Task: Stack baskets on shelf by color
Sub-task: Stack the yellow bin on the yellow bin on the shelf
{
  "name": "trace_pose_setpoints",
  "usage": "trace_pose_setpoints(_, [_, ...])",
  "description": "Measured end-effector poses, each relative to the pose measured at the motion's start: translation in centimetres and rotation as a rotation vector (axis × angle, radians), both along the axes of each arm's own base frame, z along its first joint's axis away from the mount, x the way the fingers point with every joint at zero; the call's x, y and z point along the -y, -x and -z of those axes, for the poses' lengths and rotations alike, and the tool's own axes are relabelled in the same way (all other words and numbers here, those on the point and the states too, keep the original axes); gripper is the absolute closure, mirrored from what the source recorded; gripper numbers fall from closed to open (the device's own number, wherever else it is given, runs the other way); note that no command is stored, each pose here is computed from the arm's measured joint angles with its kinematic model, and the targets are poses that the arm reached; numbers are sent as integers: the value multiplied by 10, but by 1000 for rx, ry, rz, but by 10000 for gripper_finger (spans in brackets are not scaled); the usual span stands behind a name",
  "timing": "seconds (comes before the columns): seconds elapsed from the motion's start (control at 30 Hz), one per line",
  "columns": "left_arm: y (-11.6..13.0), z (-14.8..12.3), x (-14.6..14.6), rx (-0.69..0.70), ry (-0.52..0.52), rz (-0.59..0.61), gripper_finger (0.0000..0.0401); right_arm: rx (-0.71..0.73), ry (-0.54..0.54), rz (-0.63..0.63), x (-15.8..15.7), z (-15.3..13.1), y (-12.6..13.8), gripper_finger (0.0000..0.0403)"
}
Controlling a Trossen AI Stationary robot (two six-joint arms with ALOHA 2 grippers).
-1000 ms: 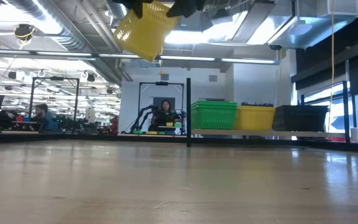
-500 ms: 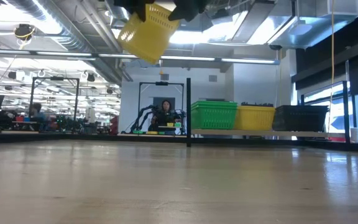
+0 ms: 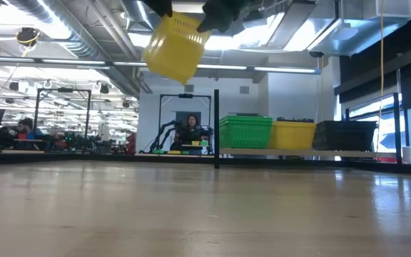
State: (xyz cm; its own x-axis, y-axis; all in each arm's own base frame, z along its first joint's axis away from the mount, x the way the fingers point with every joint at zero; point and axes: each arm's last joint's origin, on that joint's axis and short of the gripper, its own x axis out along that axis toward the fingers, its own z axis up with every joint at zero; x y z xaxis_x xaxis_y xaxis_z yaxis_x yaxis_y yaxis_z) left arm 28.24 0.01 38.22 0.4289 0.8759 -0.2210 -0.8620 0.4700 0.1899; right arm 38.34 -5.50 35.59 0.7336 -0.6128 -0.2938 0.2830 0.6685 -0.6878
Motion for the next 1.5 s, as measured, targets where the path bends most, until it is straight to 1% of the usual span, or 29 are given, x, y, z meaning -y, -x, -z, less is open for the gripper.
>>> trace_pose_setpoints(0.27, [5,-3,33,10,-1,115,321,-13,0,32,7,-1,4,403])
trace_pose_setpoints(0.4, [9,-10,50,30,-9,162,321,-56,-13,44,10,-3,13,403])
trace_pose_setpoints(0.57, [18,-24,63,27,-57,180,321,-135,-40,67,13,-11,35,403])
trace_pose_setpoints(0.63, [19,-27,65,20,-67,185,321,-157,-74,48,12,-17,48,403])
trace_pose_setpoints(0.7, [21,-33,65,36,-61,192,321,-171,-136,-1,14,-23,62,403])
trace_pose_setpoints(0.8, [26,-38,62,47,-32,240,321,-200,-246,-79,21,-31,86,403])
trace_pose_setpoints(0.87, [31,-40,58,36,0,290,321,-213,-281,-79,28,-36,101,403])
trace_pose_setpoints(0.9, [32,-41,55,37,16,311,321,-228,-285,-68,31,-38,109,403])
trace_pose_setpoints(1.0, [35,-43,47,35,52,347,321,-277,-251,-50,44,-43,128,403])
trace_pose_setpoints(1.13, [39,-48,38,61,67,341,321,-301,-241,-50,70,-46,145,403])
trace_pose_setpoints(1.2, [41,-49,33,55,71,334,321,-347,-249,-42,85,-41,152,403])
trace_pose_setpoints(1.3, [42,-50,27,60,79,328,321,-391,-306,-33,107,-32,162,403])
trace_pose_setpoints(1.4, [40,-48,23,52,90,328,321,-397,-386,-66,125,-24,171,403])
trace_pose_setpoints(1.5, [40,-48,20,55,100,333,321,-420,-406,-79,141,-17,178,403])
